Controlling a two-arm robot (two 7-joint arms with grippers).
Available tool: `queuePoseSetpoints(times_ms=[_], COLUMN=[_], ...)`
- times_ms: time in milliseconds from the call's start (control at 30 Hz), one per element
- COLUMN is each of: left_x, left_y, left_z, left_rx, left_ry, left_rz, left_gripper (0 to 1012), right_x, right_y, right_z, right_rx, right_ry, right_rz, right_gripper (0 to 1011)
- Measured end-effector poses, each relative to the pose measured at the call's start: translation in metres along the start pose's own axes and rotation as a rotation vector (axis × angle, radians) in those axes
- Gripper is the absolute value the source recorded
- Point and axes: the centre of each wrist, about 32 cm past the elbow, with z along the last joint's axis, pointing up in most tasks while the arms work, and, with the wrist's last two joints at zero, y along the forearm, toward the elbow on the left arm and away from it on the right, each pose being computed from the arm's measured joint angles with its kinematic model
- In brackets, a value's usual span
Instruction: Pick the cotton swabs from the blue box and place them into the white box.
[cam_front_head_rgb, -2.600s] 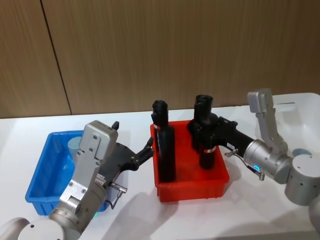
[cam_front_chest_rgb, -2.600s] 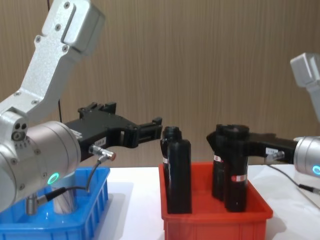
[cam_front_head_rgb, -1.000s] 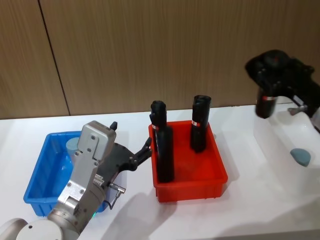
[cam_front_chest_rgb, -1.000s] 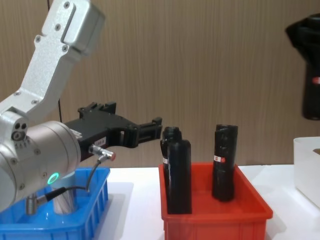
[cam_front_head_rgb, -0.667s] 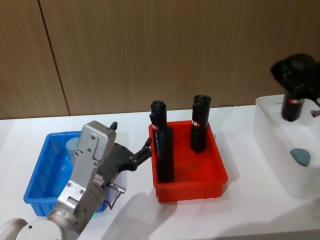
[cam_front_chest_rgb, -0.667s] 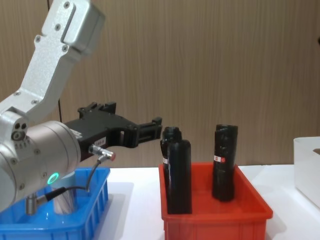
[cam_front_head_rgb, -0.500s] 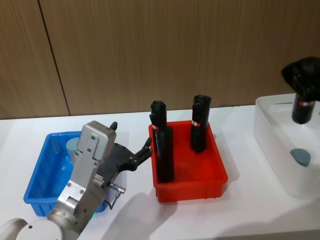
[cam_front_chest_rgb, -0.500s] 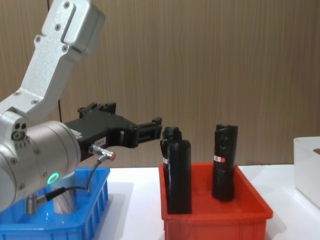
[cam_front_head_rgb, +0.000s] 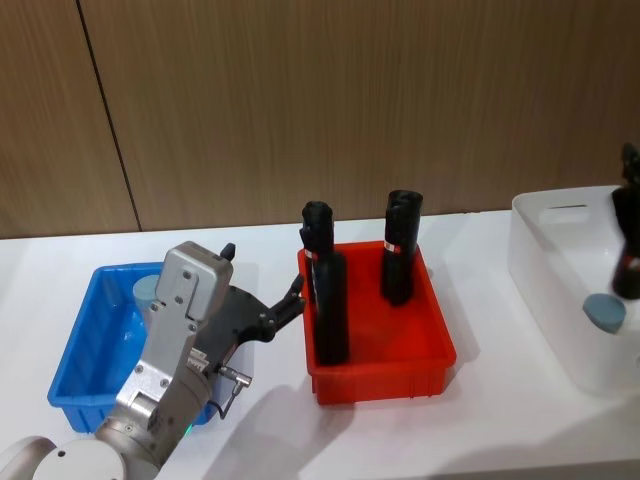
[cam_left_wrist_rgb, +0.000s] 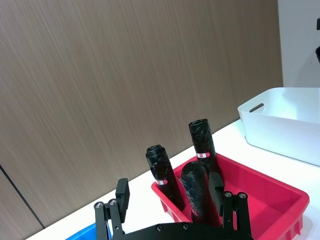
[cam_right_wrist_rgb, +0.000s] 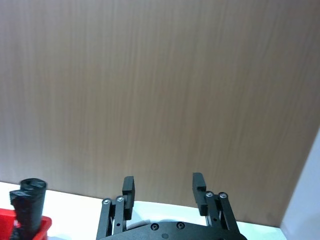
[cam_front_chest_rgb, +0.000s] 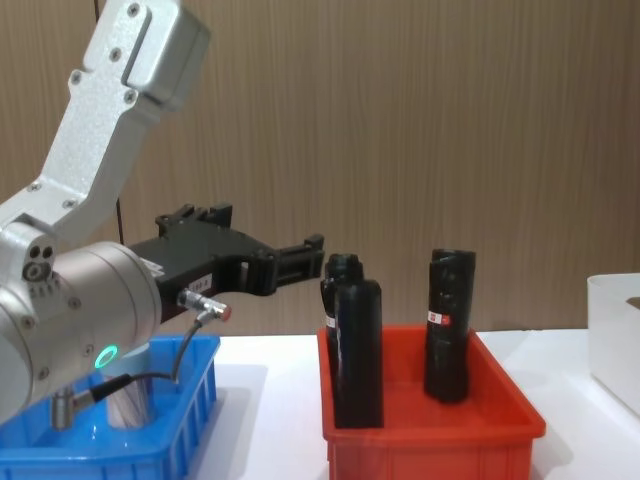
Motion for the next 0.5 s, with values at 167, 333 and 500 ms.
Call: queuePoseSetpoints(times_ms=[167,333,500], left_x=[0.0,0.0,0.0], left_y=[0.0,0.0,0.0], left_z=[0.0,0.0,0.0], left_rx=[0.0,0.0,0.0], left_ry=[0.0,0.0,0.0], left_rz=[0.0,0.0,0.0], left_gripper=[1004,1004,1004], right_x=[0.005,0.0077,0.0091], right_y=[0.0013,0.0017,0.0016], right_z=[-0.0045,-0.0068,-0.007], right_rx=[0.001,0.004,0.011], right_ry=[0.0,-0.001,-0.002], right_rz=[-0.023,-0.038,-0.044], right_gripper=[841,970,1002])
